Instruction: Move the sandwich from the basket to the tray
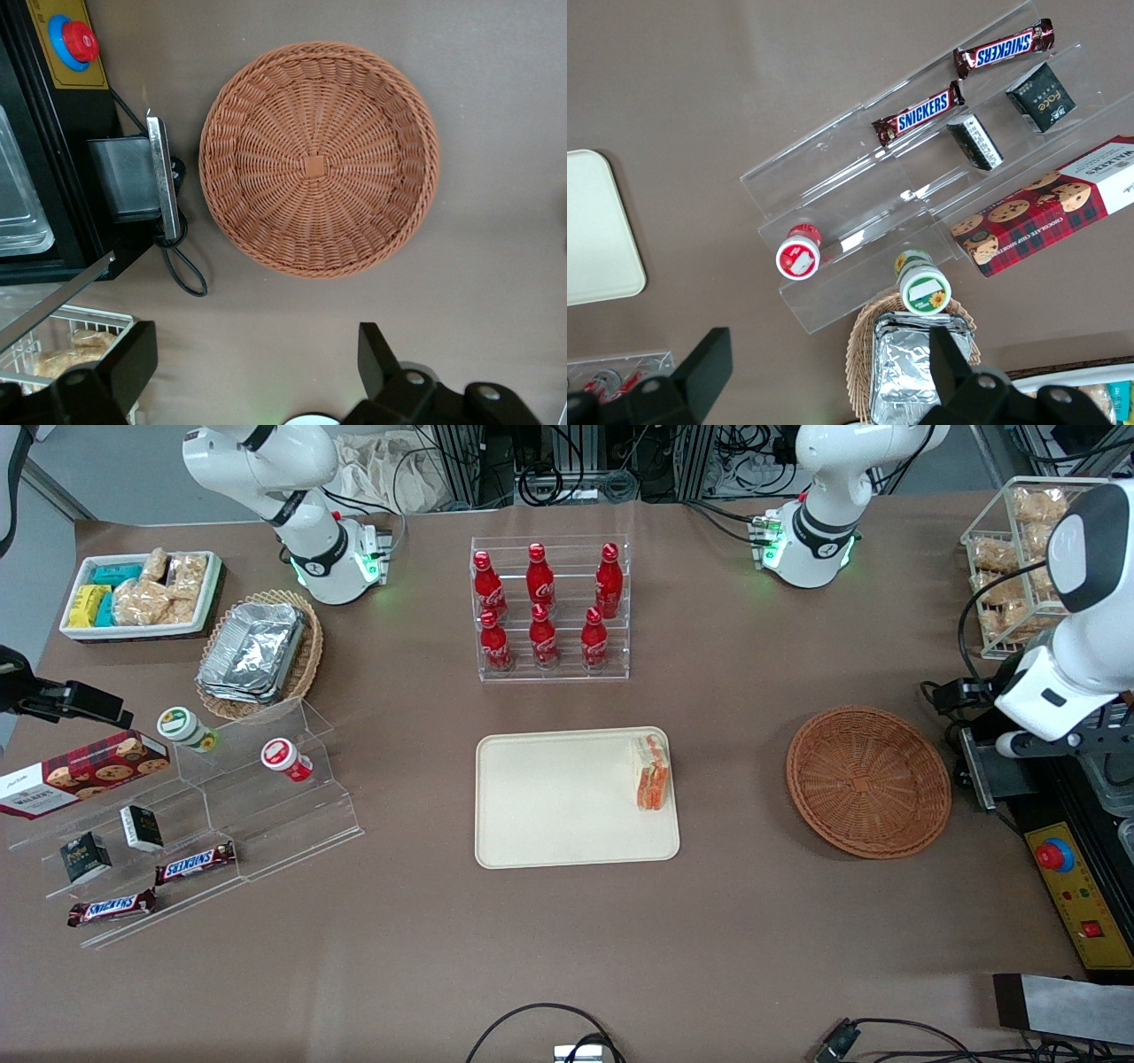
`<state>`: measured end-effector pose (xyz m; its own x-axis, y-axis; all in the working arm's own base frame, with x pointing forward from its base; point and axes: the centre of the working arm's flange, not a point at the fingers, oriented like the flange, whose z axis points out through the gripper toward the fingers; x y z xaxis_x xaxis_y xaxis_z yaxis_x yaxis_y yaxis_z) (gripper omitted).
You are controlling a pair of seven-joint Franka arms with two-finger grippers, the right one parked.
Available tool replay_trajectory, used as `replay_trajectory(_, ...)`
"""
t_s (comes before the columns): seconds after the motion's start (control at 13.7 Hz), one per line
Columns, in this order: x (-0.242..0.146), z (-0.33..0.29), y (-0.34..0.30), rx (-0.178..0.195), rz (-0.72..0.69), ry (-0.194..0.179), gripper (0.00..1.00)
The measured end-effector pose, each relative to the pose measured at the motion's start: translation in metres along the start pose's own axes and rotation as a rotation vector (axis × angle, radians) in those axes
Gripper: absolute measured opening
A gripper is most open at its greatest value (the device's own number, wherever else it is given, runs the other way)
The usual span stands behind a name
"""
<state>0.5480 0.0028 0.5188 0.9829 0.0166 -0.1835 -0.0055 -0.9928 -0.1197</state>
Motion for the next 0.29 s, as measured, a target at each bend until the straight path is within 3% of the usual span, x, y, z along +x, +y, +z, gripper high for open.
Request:
replay_trajectory(0.15, -0.005, -0.020, 0.016, 0.006, 0.028, 0.000, 1.00)
replay_trajectory(0.29, -0.007, -0.042, 0.029, -0.009, 0.044, 0.025, 1.00)
